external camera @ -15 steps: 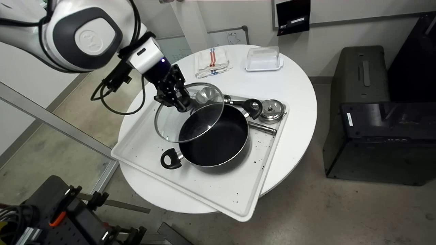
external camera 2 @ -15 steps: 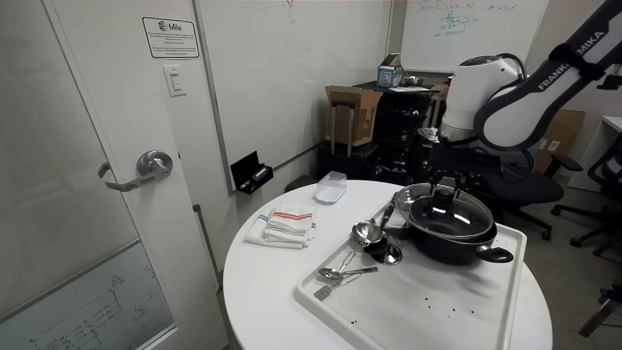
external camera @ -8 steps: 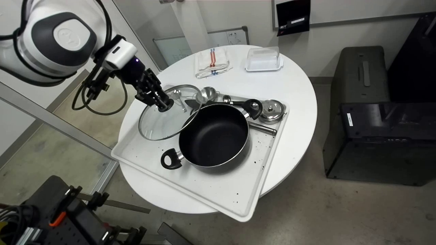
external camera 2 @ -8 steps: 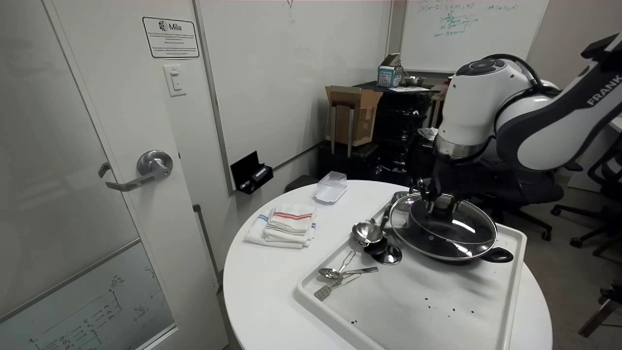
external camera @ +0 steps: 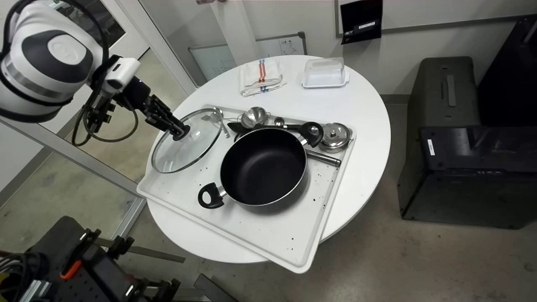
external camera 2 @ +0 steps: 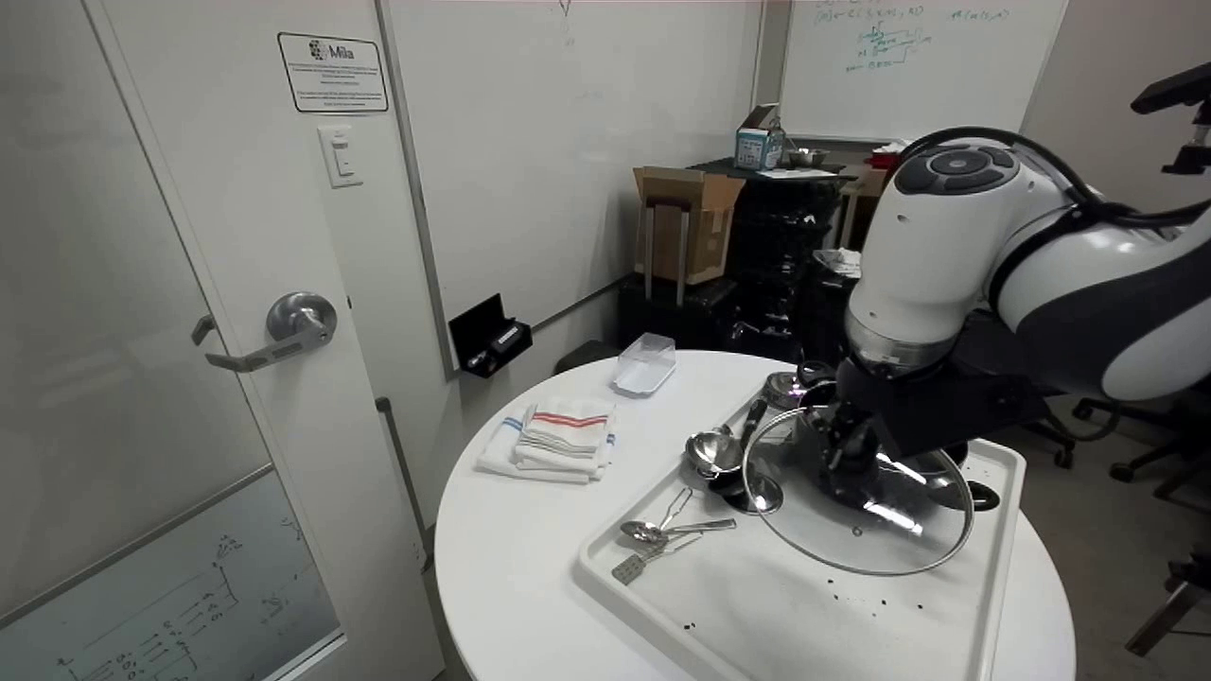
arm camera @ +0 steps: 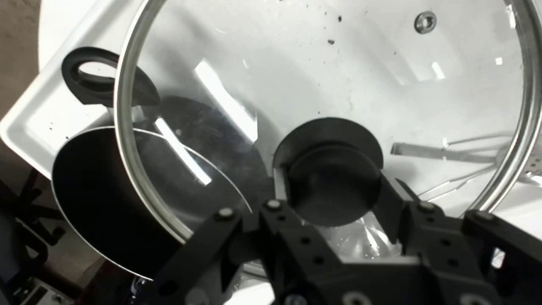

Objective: Remove the glass lid from the black pot and put it on the tray

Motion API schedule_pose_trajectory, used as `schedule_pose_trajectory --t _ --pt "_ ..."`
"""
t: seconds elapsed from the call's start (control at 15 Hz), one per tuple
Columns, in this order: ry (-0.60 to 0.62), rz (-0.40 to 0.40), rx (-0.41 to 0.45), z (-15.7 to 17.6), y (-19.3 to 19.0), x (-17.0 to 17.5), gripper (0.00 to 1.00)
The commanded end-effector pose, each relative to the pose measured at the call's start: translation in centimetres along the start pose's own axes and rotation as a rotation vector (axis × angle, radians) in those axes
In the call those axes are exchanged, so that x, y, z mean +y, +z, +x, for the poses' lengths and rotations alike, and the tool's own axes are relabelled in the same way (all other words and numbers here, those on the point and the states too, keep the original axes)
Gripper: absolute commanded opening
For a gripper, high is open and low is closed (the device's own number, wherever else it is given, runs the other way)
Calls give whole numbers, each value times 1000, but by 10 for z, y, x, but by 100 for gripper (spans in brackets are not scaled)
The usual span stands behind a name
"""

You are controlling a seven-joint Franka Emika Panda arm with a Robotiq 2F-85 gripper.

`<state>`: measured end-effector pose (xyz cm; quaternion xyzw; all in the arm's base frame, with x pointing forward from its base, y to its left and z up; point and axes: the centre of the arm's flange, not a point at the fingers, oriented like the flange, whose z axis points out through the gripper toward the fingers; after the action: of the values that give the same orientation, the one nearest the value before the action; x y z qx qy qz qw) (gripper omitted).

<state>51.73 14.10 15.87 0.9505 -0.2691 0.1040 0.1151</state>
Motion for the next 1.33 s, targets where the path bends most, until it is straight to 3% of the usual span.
schedule_pose_trajectory --t 0.0,0.53,1.27 --pt "-91 42 1 -27 -3 -7 25" --pt "-225 115 -68 -62 33 -13 25" --pt "-362 159 -101 -34 109 -4 25"
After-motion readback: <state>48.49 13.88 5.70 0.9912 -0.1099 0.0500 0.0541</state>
